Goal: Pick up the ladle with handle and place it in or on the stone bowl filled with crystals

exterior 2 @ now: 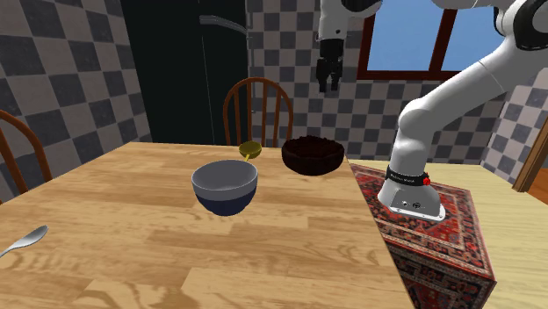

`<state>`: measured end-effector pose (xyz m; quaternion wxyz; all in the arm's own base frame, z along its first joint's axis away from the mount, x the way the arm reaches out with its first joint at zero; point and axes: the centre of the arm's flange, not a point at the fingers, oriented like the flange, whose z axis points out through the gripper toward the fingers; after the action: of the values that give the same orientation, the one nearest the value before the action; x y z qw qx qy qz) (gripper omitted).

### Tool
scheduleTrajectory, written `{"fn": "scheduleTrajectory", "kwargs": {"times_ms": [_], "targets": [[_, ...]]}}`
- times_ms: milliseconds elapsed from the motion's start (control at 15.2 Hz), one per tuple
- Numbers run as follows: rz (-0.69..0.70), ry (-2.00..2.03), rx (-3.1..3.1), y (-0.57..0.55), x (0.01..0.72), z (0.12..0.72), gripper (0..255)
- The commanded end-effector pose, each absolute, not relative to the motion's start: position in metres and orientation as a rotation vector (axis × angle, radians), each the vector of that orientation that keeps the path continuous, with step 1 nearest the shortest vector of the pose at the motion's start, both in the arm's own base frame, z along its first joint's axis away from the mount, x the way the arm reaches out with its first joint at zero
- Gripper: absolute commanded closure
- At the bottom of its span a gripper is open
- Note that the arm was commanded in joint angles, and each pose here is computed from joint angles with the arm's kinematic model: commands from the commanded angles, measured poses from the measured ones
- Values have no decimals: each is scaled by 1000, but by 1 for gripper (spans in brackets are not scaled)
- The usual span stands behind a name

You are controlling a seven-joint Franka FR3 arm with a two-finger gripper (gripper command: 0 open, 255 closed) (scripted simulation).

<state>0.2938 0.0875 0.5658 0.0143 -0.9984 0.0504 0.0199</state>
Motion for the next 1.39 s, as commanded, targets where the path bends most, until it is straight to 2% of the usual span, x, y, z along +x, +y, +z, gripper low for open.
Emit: {"fn": "scheduleTrajectory", "kwargs": {"times_ms": [0,594,1320], "targets": [[60,280,-3115,116,300,553,0],[54,793,-3099,221,345,497,0],[44,1421,-2960,315,439,419,0]]}}
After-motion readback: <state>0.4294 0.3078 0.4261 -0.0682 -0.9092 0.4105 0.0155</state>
